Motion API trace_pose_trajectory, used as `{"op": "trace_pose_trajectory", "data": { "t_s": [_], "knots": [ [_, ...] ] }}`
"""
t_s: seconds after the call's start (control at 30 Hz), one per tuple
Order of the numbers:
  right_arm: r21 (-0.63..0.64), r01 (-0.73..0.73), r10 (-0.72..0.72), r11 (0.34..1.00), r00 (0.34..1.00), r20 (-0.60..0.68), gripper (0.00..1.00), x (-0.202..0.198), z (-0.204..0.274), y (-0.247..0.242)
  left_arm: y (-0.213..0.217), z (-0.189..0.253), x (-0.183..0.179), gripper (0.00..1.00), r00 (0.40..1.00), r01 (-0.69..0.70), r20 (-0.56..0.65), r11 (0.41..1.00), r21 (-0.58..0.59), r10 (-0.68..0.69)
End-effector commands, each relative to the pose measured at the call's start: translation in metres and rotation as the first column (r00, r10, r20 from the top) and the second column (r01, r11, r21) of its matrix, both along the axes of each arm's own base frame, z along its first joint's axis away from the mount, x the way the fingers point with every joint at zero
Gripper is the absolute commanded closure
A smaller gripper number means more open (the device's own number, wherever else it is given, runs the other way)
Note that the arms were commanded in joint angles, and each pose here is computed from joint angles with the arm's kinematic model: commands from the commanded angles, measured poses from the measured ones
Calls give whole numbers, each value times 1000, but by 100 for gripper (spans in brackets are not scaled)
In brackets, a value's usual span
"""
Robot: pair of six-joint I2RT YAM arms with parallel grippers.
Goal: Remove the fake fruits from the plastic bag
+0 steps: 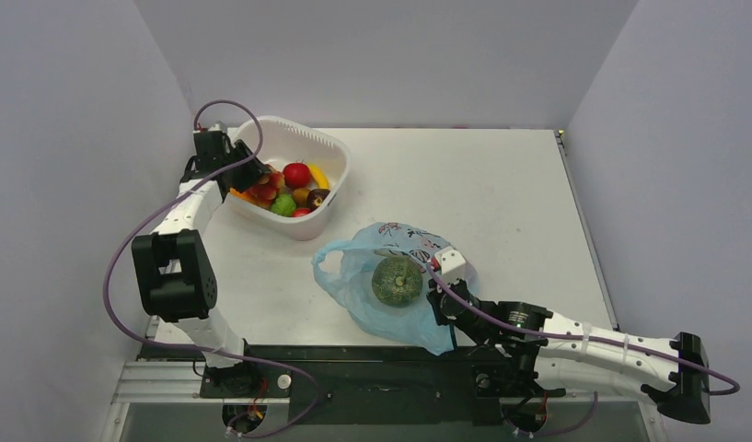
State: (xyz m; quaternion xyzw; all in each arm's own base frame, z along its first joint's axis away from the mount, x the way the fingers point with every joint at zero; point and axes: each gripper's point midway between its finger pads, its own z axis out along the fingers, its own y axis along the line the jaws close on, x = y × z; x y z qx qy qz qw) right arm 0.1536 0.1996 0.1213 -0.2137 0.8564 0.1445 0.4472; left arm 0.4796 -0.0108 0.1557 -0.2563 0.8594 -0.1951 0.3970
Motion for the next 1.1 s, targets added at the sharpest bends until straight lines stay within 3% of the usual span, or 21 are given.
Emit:
{"op": "trace_pose_trajectory", "data": {
  "t_s": [0.0,0.17,0.33,0.77,1.07],
  "knots": [
    [35,22,-23,999,999,28,100,5,17,8,-3,19,14,60,998,28,55,999,-37,-26],
    [20,22,-23,1000,999,29,100,5,16,9,-7,25,12,40,996,50,71,998,-49,-46],
    [18,11,-12,1000,999,32,100,2,16,11,-5,36,8,30,993,53,107,998,-27,-49],
    [41,13,-15,999,999,52,100,1,21,9,-3,55,-2,28,984,59,162,995,78,-71],
    [91,14,-21,996,997,73,100,1,29,6,-24,109,-23,20,928,82,334,967,242,-163]
  ]
}}
